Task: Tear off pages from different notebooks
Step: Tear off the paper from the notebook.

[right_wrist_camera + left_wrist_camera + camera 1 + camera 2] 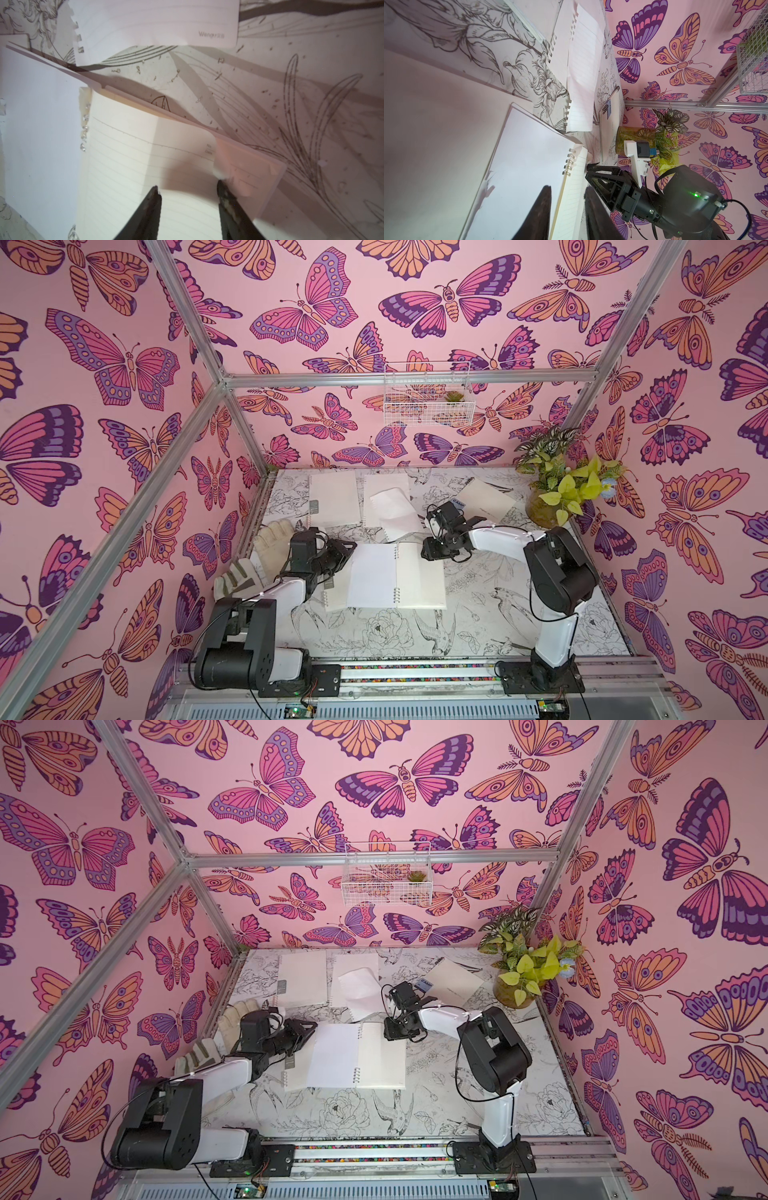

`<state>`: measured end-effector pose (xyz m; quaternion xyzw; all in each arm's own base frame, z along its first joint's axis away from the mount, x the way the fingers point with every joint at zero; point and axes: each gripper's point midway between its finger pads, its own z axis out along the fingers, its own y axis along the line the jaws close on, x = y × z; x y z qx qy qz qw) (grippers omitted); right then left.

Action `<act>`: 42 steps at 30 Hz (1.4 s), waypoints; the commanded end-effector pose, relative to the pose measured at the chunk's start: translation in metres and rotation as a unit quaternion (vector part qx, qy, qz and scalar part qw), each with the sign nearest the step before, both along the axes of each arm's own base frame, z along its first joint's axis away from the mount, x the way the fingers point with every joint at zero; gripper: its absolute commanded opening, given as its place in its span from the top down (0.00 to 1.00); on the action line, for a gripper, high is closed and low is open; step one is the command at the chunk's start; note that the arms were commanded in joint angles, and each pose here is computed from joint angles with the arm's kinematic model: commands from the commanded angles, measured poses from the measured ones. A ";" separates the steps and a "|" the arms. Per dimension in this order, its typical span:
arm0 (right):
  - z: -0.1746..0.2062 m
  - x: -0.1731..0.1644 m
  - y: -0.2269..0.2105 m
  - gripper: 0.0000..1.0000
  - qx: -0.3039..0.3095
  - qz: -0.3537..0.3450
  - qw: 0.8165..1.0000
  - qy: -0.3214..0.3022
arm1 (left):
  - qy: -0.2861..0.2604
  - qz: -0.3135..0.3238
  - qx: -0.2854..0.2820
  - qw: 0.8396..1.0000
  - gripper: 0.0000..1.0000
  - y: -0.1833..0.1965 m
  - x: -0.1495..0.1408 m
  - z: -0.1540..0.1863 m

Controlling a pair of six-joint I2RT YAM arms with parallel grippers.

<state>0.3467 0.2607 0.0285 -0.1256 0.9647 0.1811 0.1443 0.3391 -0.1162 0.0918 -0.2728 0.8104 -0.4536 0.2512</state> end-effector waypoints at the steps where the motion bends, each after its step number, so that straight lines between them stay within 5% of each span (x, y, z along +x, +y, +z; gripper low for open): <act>1: 0.023 0.005 -0.002 0.51 0.005 0.006 1.000 -0.020 | 0.005 -0.007 -0.004 1.000 0.68 -0.002 -0.005 -0.007; 19: 0.025 0.023 -0.032 0.57 -0.044 -0.022 0.998 -0.046 | 0.013 -0.009 -0.002 1.000 0.68 -0.002 -0.005 -0.016; 42: 0.007 0.037 -0.027 0.58 -0.028 -0.028 0.999 -0.034 | 0.018 -0.006 0.001 1.000 0.68 0.000 -0.006 -0.021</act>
